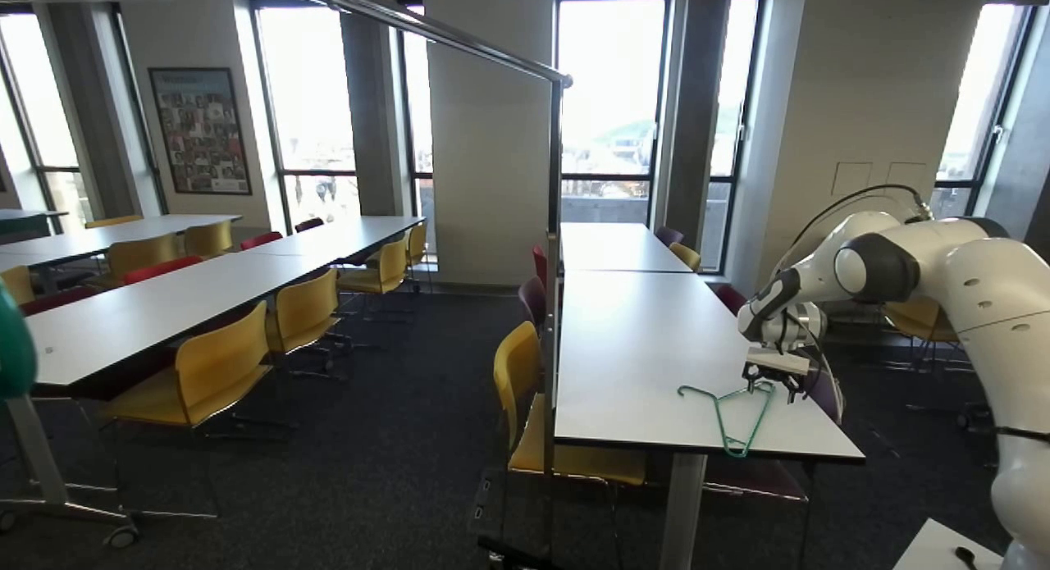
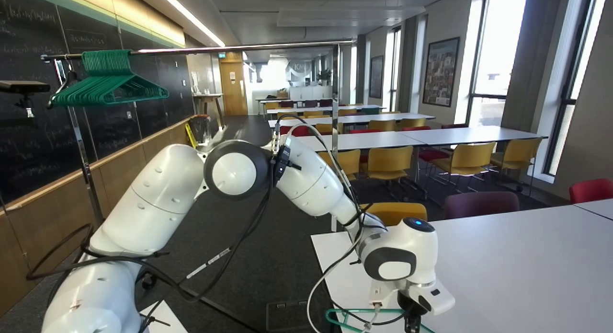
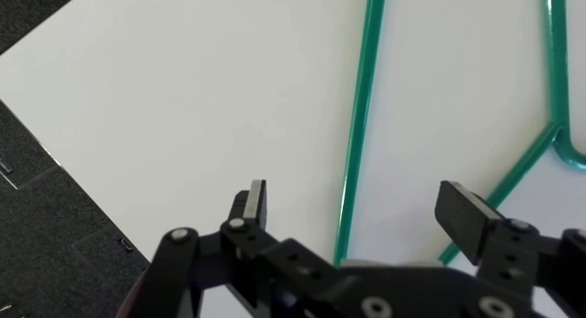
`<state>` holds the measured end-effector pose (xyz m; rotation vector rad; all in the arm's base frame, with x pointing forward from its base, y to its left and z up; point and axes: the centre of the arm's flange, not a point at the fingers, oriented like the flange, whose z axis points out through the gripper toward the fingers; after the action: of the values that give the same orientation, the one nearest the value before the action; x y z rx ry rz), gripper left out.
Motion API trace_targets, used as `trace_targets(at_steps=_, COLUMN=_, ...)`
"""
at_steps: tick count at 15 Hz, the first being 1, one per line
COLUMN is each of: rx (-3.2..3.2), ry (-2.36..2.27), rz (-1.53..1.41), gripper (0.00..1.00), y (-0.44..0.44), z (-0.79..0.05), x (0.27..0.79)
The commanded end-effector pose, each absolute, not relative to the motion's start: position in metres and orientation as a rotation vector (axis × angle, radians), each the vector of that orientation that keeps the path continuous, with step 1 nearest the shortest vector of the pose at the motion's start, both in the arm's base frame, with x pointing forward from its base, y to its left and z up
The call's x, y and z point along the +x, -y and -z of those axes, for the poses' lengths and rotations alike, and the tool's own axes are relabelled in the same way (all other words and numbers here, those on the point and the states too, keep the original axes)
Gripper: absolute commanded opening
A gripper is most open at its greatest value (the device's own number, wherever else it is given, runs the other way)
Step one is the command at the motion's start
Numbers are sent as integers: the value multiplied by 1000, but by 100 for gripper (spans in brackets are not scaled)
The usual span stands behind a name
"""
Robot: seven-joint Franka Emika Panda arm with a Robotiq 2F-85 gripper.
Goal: Hang the coat hanger on the silver rod
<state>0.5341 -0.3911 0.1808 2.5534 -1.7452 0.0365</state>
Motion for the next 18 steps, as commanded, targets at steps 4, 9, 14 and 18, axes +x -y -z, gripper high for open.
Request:
trace_targets(at_steps=4, rx=2574, ry=1705, rz=-39, gripper=100, y=378, z=-170, x=540)
trace_targets(at_steps=9, rx=2590, ry=1677, rz=-10, gripper=100, y=369, z=-159, x=545)
trace_targets(at_steps=14, rx=2584, ry=1686, rz=8, gripper=100, y=370, z=-151, x=545)
trace_targets(at_steps=18, rx=2583, ry=1691, rz=10, gripper=96, y=372, z=-148, x=544)
